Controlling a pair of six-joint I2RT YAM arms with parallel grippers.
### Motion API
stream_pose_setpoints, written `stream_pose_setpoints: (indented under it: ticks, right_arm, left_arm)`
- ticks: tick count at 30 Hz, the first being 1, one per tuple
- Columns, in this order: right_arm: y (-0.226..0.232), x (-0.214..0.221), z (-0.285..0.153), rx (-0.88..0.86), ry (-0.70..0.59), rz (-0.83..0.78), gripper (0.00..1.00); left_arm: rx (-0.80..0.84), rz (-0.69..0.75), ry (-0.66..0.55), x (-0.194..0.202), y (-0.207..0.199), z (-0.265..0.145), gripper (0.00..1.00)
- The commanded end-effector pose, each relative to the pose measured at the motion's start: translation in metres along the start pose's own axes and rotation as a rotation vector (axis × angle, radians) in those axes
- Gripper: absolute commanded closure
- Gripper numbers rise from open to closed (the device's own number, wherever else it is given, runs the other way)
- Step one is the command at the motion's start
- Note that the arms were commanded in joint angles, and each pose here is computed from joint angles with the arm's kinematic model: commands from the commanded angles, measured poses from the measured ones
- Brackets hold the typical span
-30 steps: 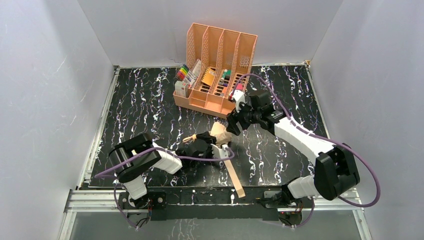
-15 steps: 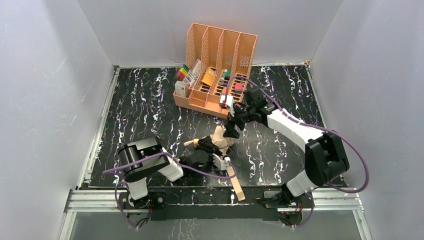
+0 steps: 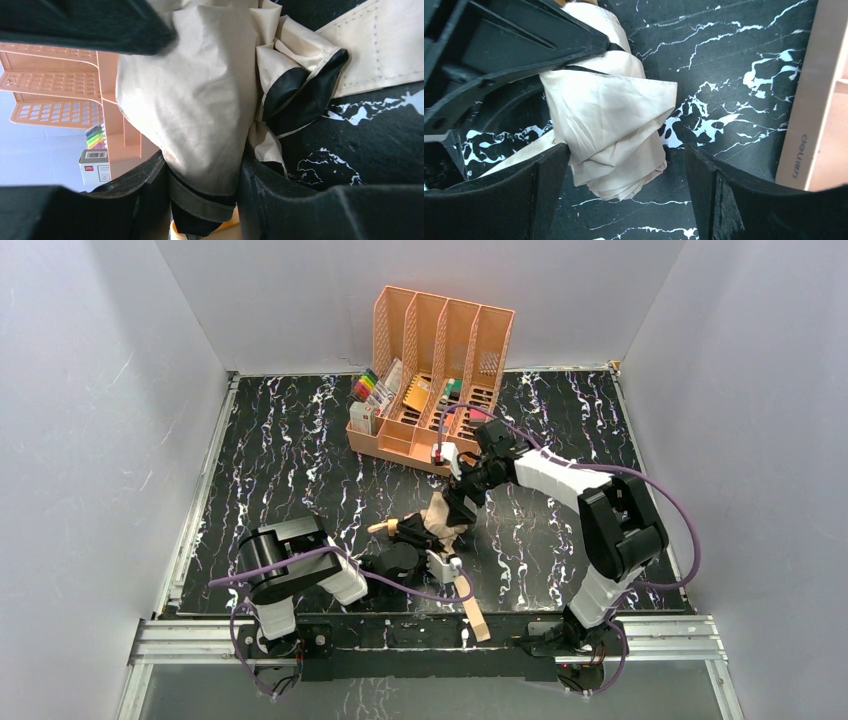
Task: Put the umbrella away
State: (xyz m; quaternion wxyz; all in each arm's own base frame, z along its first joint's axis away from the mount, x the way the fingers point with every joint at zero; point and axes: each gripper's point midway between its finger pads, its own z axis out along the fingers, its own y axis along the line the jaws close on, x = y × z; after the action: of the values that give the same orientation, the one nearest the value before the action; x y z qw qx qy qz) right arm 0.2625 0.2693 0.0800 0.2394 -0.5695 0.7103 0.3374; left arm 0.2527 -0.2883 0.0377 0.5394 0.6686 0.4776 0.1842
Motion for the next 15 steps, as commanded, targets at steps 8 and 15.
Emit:
stream_pose_setpoints:
  ticks: [8, 15]
  right_arm:
    - [-0.021, 0.036, 0.029, 0.009, 0.113, 0.037, 0.21]
    - [-0.033, 0.039, 0.027, 0.089, 0.127, 0.041, 0.65]
  left_arm:
    - [0.126, 0.072, 0.010, 0.008, -0.034, -0.010, 1.00]
    - [0.009, -0.061, -0.026, -0.005, 0.007, -0.020, 0.87]
